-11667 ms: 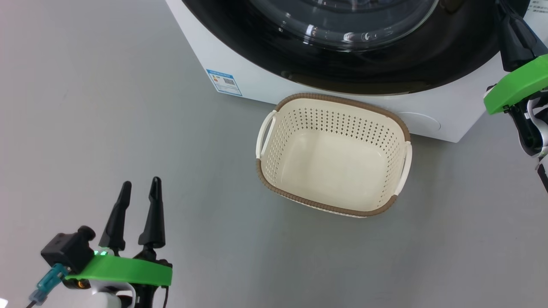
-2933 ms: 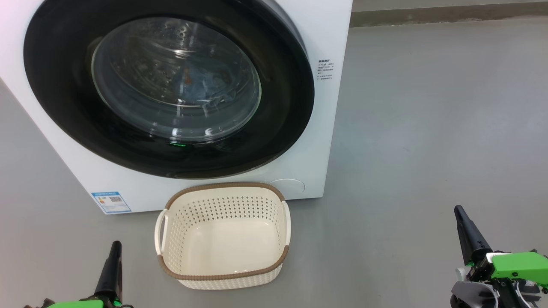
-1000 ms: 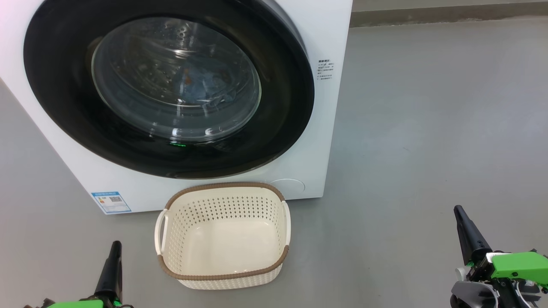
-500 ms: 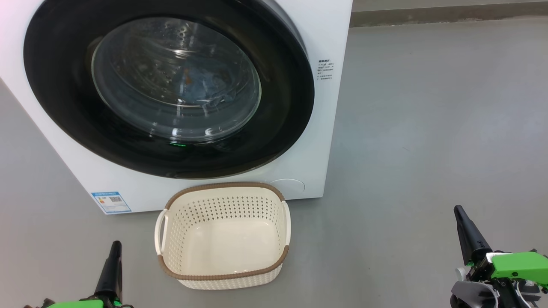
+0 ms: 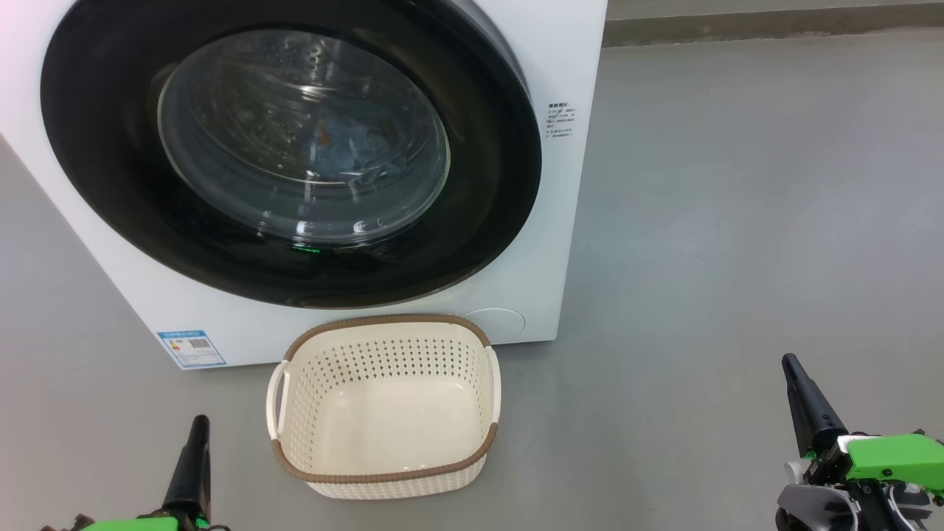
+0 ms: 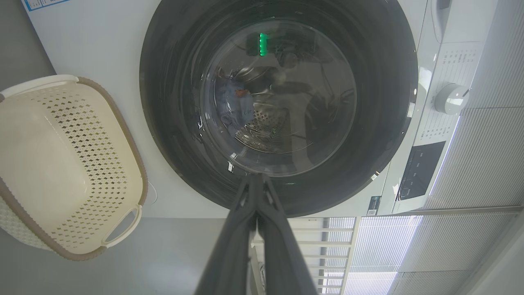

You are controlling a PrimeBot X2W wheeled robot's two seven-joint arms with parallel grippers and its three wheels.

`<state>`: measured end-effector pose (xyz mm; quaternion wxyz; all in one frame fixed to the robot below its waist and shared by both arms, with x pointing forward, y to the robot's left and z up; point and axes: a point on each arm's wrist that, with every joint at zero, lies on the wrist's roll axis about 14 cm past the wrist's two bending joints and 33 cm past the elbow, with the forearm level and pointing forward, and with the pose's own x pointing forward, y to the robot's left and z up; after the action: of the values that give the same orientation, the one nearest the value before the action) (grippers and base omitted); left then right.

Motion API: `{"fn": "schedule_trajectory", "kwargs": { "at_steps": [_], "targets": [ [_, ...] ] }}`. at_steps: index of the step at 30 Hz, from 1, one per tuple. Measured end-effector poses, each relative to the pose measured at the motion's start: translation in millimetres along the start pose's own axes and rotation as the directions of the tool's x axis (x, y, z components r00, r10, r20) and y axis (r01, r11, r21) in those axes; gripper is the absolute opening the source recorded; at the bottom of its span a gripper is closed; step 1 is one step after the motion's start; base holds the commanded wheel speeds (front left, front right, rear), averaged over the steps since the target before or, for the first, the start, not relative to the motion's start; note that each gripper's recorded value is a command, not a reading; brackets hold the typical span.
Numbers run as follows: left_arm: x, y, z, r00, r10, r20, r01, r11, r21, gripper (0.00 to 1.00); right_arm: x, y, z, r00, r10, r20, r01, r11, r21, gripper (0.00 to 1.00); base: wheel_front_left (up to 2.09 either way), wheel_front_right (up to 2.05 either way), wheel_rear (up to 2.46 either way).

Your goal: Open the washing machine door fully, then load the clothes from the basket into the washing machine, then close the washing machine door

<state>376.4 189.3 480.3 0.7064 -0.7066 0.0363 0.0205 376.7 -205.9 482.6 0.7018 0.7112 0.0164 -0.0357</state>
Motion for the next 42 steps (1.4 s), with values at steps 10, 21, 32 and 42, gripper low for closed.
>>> {"fn": "schedule_trajectory", "kwargs": {
  "at_steps": [10, 21, 32, 42],
  "targets": [
    [0.0, 0.0, 0.0, 1.0, 0.0, 0.0, 0.0, 1.0, 0.0, 0.0, 0.0, 0.0, -0.1, 1.0, 0.0, 0.0, 0.0, 1.0, 0.0, 0.0, 0.0, 0.0, 0.0],
    [0.0, 0.0, -0.1, 1.0, 0.0, 0.0, 0.0, 1.0, 0.0, 0.0, 0.0, 0.0, -0.1, 1.0, 0.0, 0.0, 0.0, 1.0, 0.0, 0.0, 0.0, 0.0, 0.0],
    [0.0, 0.0, -0.1, 1.0, 0.0, 0.0, 0.0, 1.0, 0.0, 0.0, 0.1, 0.1, 0.0, 1.0, 0.0, 0.0, 0.0, 1.0, 0.0, 0.0, 0.0, 0.0, 0.0],
    [0.0, 0.0, -0.1, 1.0, 0.0, 0.0, 0.0, 1.0, 0.0, 0.0, 0.1, 0.1, 0.0, 1.0, 0.0, 0.0, 0.0, 1.0, 0.0, 0.0, 0.0, 0.0, 0.0]
  ]
}}
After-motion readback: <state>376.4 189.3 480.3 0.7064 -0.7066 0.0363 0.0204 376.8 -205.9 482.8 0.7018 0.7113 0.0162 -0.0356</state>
